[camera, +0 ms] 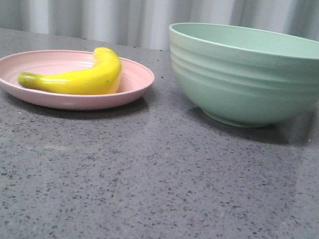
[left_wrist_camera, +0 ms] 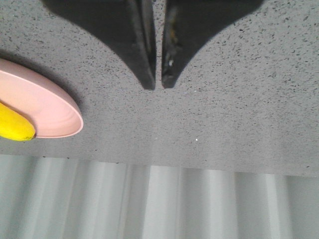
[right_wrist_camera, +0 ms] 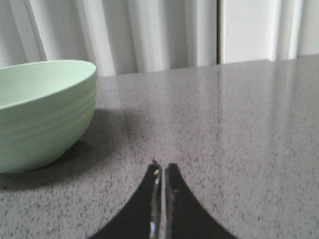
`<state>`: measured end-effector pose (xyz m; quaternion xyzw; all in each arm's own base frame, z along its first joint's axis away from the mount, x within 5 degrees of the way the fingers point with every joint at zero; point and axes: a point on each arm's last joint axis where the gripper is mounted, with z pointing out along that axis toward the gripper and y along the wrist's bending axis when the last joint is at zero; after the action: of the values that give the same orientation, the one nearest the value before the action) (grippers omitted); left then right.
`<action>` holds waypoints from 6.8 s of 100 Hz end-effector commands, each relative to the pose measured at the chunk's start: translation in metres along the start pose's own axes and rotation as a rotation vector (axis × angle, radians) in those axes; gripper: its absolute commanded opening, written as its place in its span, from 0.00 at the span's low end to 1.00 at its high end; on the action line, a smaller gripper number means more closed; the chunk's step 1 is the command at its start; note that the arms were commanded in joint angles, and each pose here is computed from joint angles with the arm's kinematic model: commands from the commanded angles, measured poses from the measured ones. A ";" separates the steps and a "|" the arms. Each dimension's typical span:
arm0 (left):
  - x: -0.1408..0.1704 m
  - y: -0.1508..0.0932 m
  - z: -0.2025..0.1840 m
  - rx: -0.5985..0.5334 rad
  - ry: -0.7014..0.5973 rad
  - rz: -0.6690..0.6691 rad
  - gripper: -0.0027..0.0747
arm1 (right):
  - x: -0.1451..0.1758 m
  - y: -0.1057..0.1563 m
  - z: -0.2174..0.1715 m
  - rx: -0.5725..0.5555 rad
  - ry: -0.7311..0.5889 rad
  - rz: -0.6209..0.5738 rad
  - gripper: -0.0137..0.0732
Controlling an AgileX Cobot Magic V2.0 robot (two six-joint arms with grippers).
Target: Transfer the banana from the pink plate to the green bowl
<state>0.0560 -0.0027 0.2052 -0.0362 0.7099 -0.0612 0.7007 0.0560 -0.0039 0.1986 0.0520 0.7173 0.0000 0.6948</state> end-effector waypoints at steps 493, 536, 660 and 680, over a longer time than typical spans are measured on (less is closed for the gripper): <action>-0.129 -0.256 0.141 0.884 0.793 0.341 0.01 | -0.195 0.172 0.185 -0.562 0.579 0.100 0.61; -0.130 -0.256 0.140 0.887 0.793 0.333 0.01 | -0.172 0.183 0.229 -0.519 0.652 0.212 0.61; -0.153 -0.249 0.130 0.903 0.737 0.295 0.61 | -0.218 0.100 0.267 -0.271 0.455 0.212 0.07; -0.154 -0.250 0.129 0.912 0.742 0.268 0.61 | -0.210 0.090 0.277 -0.229 0.473 0.197 0.09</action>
<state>0.1846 -0.2354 0.3683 0.3985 0.8259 -0.2446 0.3151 0.3473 0.0543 0.3778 0.0377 0.8790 0.1592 0.4479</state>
